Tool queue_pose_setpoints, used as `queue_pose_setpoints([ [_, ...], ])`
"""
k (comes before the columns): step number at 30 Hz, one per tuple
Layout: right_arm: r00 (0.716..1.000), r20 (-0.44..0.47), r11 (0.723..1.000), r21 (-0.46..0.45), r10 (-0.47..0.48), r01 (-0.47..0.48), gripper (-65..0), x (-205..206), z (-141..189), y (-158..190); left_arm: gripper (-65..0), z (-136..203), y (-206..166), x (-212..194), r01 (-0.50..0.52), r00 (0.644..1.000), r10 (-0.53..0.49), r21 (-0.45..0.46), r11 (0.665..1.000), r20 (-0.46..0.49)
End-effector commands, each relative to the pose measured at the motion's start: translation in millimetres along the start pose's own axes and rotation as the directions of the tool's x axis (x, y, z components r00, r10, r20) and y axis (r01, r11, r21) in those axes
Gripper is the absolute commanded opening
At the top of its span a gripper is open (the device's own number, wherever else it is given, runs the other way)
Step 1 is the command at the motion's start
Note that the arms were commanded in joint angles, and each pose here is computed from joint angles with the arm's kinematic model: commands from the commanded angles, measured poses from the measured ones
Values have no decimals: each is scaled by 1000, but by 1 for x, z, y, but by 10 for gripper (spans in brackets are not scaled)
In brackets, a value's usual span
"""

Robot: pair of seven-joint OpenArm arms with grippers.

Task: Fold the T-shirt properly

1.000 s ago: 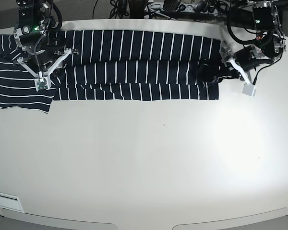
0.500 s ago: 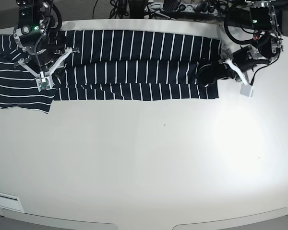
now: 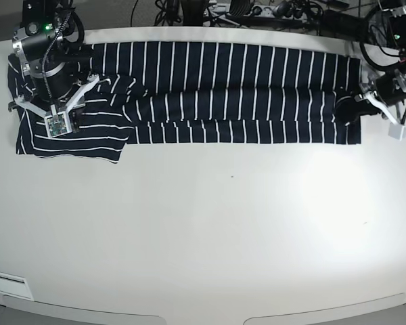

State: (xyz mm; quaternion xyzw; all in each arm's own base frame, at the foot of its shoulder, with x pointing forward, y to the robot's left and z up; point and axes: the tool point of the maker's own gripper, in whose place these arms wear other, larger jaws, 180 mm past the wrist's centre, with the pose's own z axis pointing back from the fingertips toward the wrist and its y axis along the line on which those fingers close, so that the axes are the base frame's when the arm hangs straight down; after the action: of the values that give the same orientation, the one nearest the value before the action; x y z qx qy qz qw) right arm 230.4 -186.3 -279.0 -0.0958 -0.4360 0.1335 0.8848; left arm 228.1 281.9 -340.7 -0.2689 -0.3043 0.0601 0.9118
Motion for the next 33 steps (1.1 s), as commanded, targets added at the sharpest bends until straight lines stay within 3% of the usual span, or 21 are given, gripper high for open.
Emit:
queue_pose_setpoints([
  [1,1000,26,1000,-9,9,-9,-616,5,4,-3,-650,13,1,20,40,998,-40,10,999,39],
  [2,1000,17,1000,0,13,-13,-650,2,4,0,-650,17,2,25,49,998,-49,14,999,42],
  [6,999,3,995,83,50,-50,-650,-7,8,16,-650,30,0,41,99,993,-100,9,995,56],
  [11,997,56,990,134,46,-53,-650,-6,0,25,-650,33,-11,44,123,991,-121,-50,991,58],
  [21,983,-183,989,148,16,12,-650,-91,-55,19,-650,33,-17,42,114,993,-109,-86,990,54],
  [23,979,-204,989,150,16,15,-650,-97,-55,19,-650,35,-27,41,129,991,-122,-140,982,57],
  [27,974,-228,988,150,18,17,-650,-101,-54,19,-650,35,-34,37,214,977,-211,-159,964,38],
  [33,968,-249,988,151,21,18,-650,-105,-53,19,-650,34,-57,41,255,967,-247,-180,950,65],
])
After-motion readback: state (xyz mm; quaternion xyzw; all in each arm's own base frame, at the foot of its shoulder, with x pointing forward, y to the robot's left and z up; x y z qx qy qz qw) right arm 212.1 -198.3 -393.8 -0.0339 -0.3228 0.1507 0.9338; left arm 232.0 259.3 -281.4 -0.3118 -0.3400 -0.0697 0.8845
